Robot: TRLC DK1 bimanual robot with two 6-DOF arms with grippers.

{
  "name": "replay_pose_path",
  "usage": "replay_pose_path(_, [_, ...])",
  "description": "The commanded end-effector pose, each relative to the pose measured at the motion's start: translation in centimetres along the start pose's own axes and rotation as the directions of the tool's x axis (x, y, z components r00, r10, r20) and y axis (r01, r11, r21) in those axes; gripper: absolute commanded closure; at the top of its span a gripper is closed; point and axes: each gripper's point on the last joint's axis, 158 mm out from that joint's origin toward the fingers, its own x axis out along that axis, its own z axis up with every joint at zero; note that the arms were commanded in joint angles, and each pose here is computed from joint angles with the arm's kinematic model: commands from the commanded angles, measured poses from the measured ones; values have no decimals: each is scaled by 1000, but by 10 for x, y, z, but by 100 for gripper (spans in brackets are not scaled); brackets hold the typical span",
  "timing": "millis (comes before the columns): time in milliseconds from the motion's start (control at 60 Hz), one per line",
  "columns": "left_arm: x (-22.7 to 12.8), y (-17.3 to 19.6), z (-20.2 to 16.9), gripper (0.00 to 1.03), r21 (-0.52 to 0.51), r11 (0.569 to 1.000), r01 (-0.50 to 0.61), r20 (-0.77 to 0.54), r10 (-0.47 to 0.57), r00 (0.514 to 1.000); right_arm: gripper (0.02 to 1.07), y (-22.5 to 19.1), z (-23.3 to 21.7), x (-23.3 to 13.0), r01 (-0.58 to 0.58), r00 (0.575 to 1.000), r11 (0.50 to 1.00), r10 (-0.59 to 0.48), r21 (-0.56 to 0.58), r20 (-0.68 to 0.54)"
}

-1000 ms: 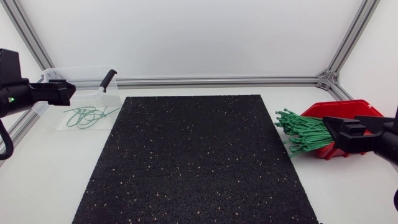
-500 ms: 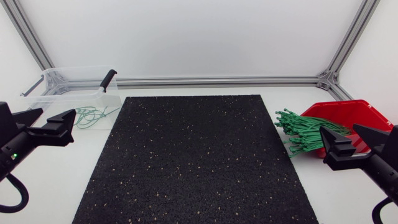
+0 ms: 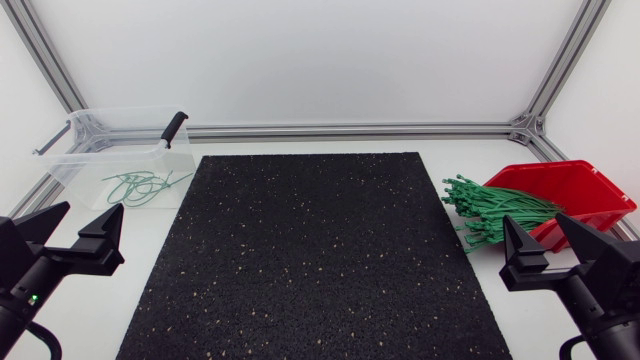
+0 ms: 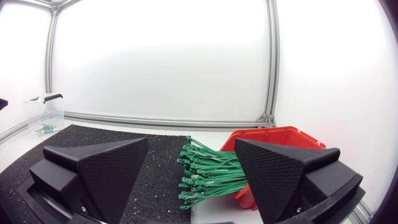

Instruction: Take a green cable tie from the red box, thread the tail through the head to close it, then place it in the transparent bin on the left.

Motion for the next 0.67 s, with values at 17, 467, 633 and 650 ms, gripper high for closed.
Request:
replay_pose_path(17, [-3,-1,-15,4,-16,1000,-1,-6,1,1000,6,0,-7,1,3,1000,1000,-3,22,8])
replay_pose_path(467, [-10,-2,-46,4,-23,1000,-14,36,15,999,6,0,-7,1,3,1000,1000,-3,22,8])
replay_pose_path(633, [-10,-2,-46,4,-23,1000,-14,36,15,999,6,0,-7,1,3,1000,1000,-3,22,8])
replay_pose_path(650, [-10,-2,-46,4,-23,1000,-14,36,15,999,6,0,-7,1,3,1000,1000,-3,22,8])
